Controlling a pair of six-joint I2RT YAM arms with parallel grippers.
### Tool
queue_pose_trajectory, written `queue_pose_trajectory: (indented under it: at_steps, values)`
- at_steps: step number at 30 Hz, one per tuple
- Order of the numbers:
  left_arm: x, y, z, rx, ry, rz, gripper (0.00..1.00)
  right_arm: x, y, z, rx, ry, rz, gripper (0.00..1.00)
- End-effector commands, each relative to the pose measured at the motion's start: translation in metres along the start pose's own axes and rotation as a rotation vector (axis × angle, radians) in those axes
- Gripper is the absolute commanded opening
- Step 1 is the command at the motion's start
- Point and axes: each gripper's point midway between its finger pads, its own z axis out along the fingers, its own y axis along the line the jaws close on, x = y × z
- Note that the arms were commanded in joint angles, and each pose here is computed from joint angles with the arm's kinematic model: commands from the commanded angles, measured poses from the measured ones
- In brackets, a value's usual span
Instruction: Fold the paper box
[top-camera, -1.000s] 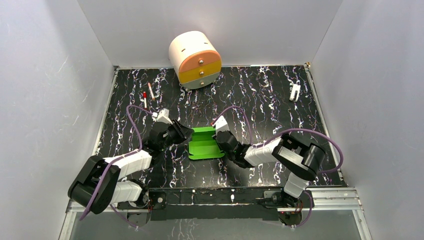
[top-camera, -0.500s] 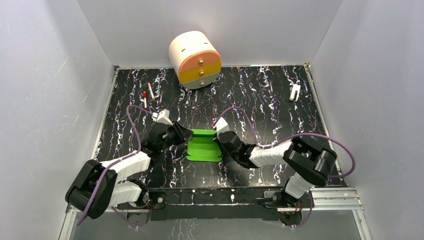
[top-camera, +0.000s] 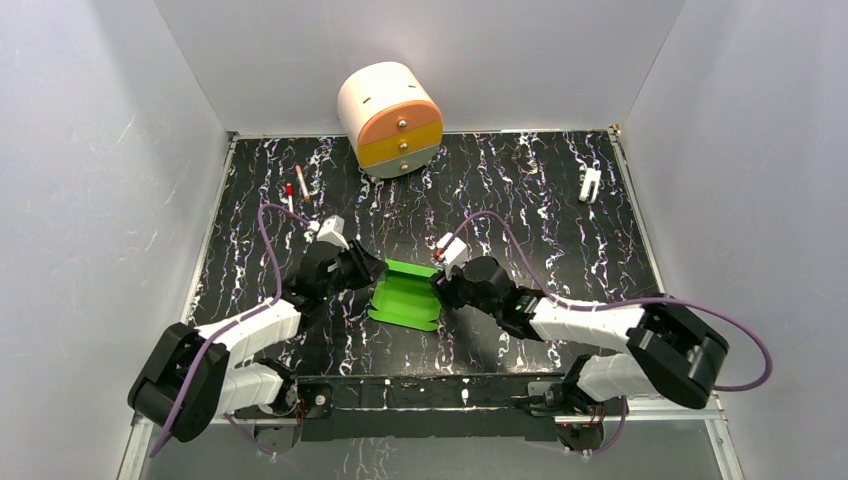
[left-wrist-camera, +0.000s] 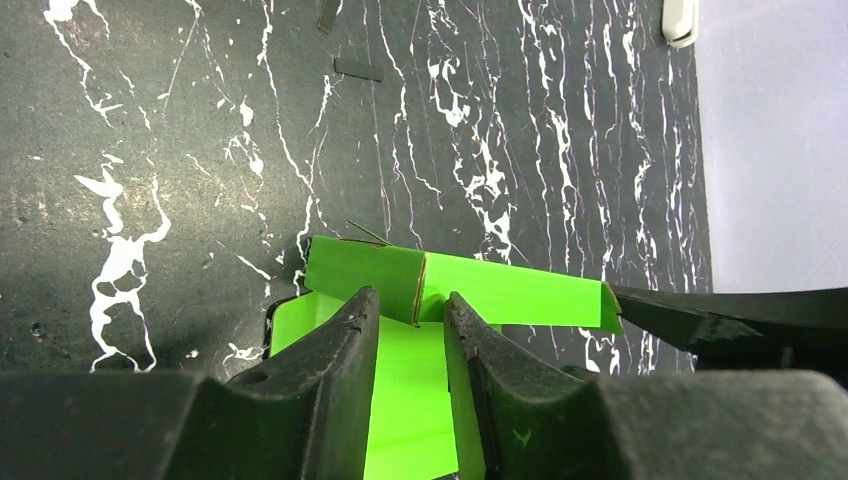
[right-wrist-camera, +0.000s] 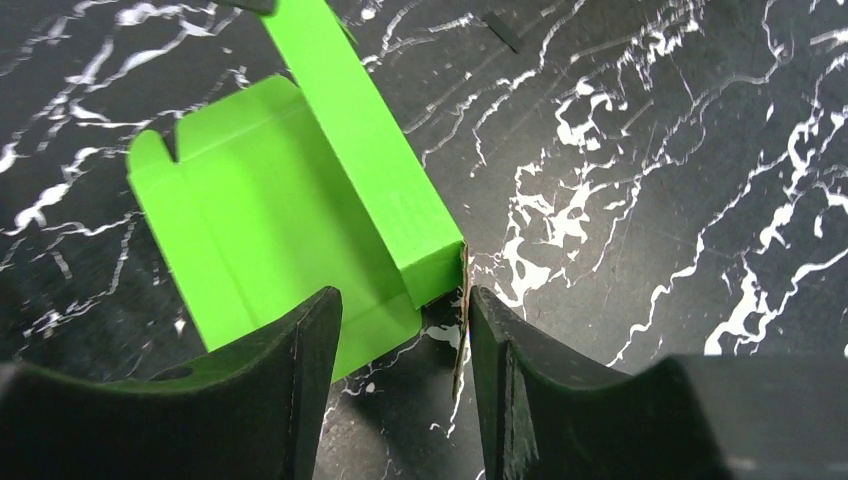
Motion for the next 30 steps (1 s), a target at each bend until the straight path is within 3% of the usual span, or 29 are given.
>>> queue_pose_trajectory:
  at_steps: [1, 8, 16, 25, 30]
  values:
    - [-0.002, 0.000, -0.003, -0.025, 0.018, 0.051, 0.31, -0.026, 0.014, -0.018, -0.127, -0.069, -0.064, 0.59]
    - [-0.013, -0.009, -0.010, -0.020, 0.004, 0.097, 0.41, -0.049, -0.021, -0.046, -0.030, -0.123, -0.053, 0.61]
    - [-0.018, -0.015, -0.007, -0.012, 0.002, 0.084, 0.48, -0.018, -0.075, -0.041, 0.088, -0.026, 0.056, 0.50]
    - [-0.014, -0.015, 0.006, -0.013, 0.037, 0.079, 0.53, 0.009, -0.042, -0.004, -0.134, 0.061, 0.061, 0.44]
    - [-0.009, -0.014, 0.010, -0.008, 0.056, 0.068, 0.53, 0.010, -0.022, 0.001, -0.251, 0.041, 0.077, 0.43]
